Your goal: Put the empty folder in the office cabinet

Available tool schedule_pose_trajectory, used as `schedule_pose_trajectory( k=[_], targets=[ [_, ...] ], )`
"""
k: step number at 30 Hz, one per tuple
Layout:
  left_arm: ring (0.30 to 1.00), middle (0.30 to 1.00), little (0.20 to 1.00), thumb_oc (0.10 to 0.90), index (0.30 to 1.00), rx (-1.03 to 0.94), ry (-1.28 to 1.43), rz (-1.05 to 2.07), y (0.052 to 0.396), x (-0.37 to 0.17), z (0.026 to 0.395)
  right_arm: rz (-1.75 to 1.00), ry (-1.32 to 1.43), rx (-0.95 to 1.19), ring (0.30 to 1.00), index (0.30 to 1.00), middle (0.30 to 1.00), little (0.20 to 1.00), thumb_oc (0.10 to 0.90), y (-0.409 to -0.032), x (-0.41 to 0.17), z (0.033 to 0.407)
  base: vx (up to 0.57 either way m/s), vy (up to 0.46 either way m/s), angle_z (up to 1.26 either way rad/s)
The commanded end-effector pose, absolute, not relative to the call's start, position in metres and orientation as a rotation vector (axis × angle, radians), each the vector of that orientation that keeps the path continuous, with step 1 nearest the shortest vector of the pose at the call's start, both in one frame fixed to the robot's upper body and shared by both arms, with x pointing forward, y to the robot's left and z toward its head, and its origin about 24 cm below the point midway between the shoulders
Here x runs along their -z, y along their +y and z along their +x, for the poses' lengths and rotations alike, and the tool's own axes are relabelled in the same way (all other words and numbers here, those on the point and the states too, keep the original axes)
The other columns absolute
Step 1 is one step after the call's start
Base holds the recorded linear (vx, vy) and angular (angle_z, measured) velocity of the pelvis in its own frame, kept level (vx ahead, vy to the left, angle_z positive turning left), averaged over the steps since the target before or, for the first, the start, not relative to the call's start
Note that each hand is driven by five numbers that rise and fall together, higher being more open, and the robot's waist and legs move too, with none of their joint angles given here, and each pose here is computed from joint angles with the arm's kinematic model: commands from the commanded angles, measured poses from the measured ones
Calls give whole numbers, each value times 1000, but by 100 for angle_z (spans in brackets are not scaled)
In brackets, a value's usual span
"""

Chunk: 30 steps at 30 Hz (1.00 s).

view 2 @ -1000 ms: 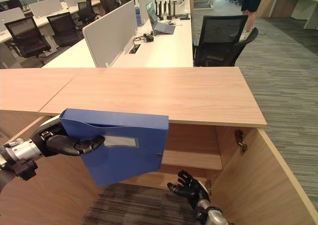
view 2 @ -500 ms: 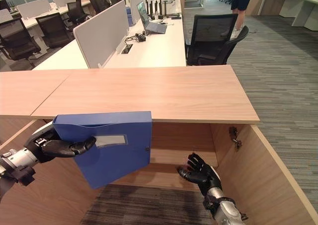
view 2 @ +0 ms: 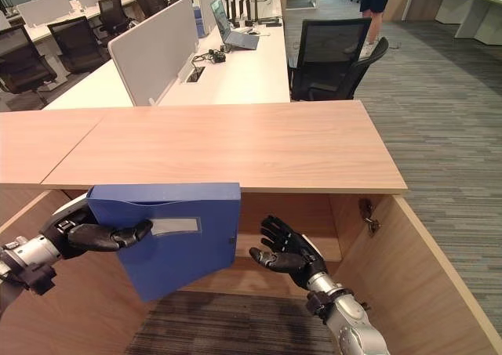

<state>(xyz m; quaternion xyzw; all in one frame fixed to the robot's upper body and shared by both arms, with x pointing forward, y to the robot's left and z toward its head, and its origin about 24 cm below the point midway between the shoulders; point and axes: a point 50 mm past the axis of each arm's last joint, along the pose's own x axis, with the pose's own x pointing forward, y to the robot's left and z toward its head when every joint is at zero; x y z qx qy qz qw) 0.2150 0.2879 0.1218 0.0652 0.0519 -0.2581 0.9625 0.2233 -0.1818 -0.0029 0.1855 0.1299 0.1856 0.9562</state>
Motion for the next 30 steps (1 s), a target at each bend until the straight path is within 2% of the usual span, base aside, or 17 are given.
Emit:
schedule_pose_trajectory(
  k=[1, 17, 30],
  targets=[
    [300, 300, 300, 400, 300, 583, -199, 164, 276, -182, 238, 408, -88, -651, 900, 900, 900, 900, 800, -141, -78, 257, 0, 0, 0],
    [300, 300, 300, 400, 300, 791, -168, 145, 237, -178, 245, 395, -148, -896, 900, 900, 900, 900, 800, -90, -103, 256, 0, 0, 0],
    [300, 300, 300, 400, 300, 859, -164, 136, 224, -177, 246, 374, -141, -982, 900, 900, 900, 900, 800, -77, -106, 251, 6, -1, -2]
  ],
)
